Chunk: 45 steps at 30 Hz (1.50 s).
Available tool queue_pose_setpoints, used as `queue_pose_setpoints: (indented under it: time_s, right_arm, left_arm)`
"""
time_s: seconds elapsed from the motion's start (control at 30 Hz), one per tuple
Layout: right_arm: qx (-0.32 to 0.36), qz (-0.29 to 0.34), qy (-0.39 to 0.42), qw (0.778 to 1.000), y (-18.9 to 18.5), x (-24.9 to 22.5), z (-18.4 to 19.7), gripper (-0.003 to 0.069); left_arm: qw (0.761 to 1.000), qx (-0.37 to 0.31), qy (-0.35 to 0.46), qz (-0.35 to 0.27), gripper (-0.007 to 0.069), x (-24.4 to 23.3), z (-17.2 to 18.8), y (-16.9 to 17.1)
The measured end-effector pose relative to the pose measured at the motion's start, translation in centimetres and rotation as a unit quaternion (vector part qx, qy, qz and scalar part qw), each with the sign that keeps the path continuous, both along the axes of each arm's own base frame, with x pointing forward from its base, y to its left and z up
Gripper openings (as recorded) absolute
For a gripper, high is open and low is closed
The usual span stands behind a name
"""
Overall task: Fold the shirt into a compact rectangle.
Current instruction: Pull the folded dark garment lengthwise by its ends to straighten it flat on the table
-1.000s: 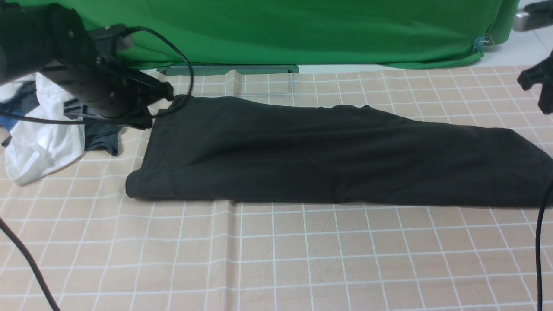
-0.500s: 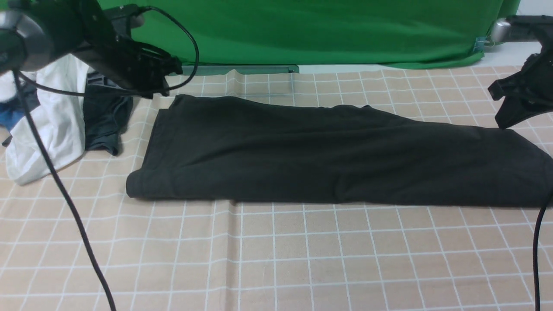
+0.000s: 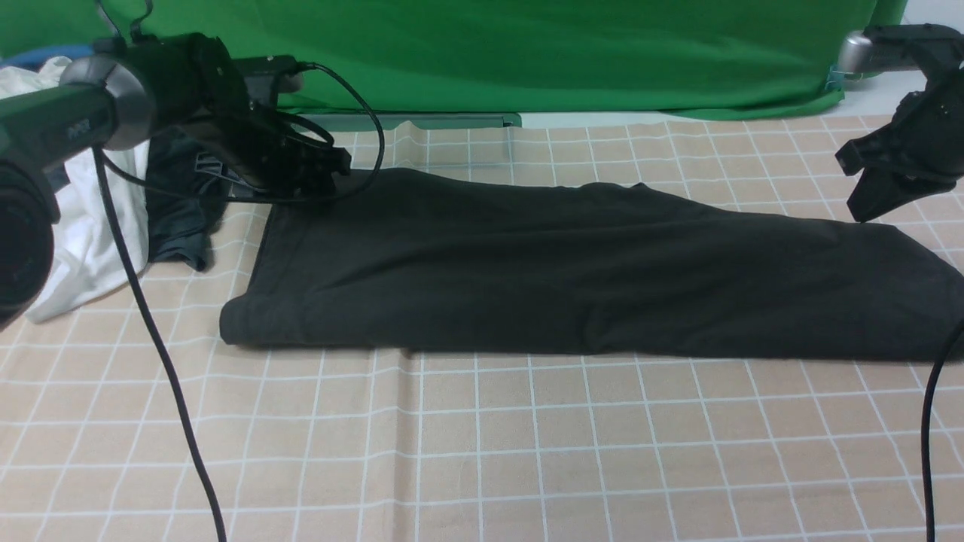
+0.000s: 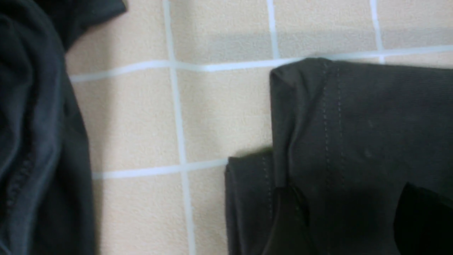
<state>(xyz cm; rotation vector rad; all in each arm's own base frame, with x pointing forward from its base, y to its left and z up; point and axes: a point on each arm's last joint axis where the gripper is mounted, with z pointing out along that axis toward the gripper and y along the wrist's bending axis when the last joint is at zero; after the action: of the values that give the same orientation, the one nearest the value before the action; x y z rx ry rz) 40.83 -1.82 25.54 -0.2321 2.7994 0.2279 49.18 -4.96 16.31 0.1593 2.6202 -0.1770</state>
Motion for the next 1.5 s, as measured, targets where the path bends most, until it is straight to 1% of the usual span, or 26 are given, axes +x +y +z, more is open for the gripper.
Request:
queue_pose_setpoints:
  time_s: [0.13, 0.3, 0.4, 0.47, 0.5, 0.67, 0.73, 0.9, 0.97, 1.1, 1.2, 1.27, 1.5]
  right_arm:
    - [0.0, 0.0, -0.001, 1.0, 0.0, 0.0, 0.0, 0.0039]
    - [0.0, 0.0, -0.001, 1.0, 0.0, 0.0, 0.0, 0.0039]
    - [0.0, 0.0, -0.001, 1.0, 0.0, 0.0, 0.0, 0.0039]
    - [0.0, 0.0, -0.001, 1.0, 0.0, 0.0, 0.0, 0.0039]
    - [0.0, 0.0, -0.001, 1.0, 0.0, 0.0, 0.0, 0.0039]
    - [0.0, 0.0, -0.001, 1.0, 0.0, 0.0, 0.0, 0.0038]
    - [0.0, 0.0, -0.001, 1.0, 0.0, 0.0, 0.0, 0.0038]
    - [0.0, 0.0, -0.001, 1.0, 0.0, 0.0, 0.0, 0.0038]
    - [0.0, 0.0, -0.001, 1.0, 0.0, 0.0, 0.0, 0.0038]
    - [0.0, 0.001, -0.001, 1.0, 0.0, 0.0, 0.0, 0.0041]
    - [0.0, 0.001, 0.0, 1.0, 0.0, 0.0, 0.0, 0.0044]
    - [0.0, 0.002, 0.001, 1.0, 0.0, 0.0, 0.0, 0.0048]
    - [0.0, 0.003, 0.005, 1.0, 0.0, -0.1, 0.0, 0.0057]
  left_arm:
    - [1.0, 0.009, 0.008, -0.004, 0.0379, 0.1, -0.9, 0.1]
    - [1.0, 0.012, 0.009, -0.006, 0.0379, 0.1, -1.0, 0.1]
    - [1.0, 0.01, 0.009, -0.009, 0.0365, 0.1, -1.0, 0.0]
    - [1.0, 0.015, 0.012, -0.019, 0.0326, 0.1, -1.1, 0.0]
    - [1.0, 0.017, 0.013, -0.023, 0.0295, 0.1, -1.2, 0.0]
    - [0.999, 0.016, 0.022, -0.028, 0.0071, 0.0, -1.2, 0.1]
    - [0.999, 0.013, 0.025, -0.027, 0.0031, -0.1, -1.1, 0.0]
    - [0.998, 0.016, 0.044, -0.036, 0.002, -0.8, 0.2, 0.0]
    - [0.998, 0.023, 0.039, -0.037, 0.002, -1.2, 1.9, 0.1]
    - [0.998, 0.055, 0.031, -0.013, 0.002, -1.6, 3.6, 0.8]
    - [0.996, 0.089, 0.031, 0.0, 0.002, -1.5, 3.5, 1.5]
    - [0.995, 0.099, 0.032, 0.0, 0.002, -1.4, 3.1, 1.6]
    - [0.995, 0.097, 0.018, 0.005, 0.0024, -0.7, 1.8, 1.6]
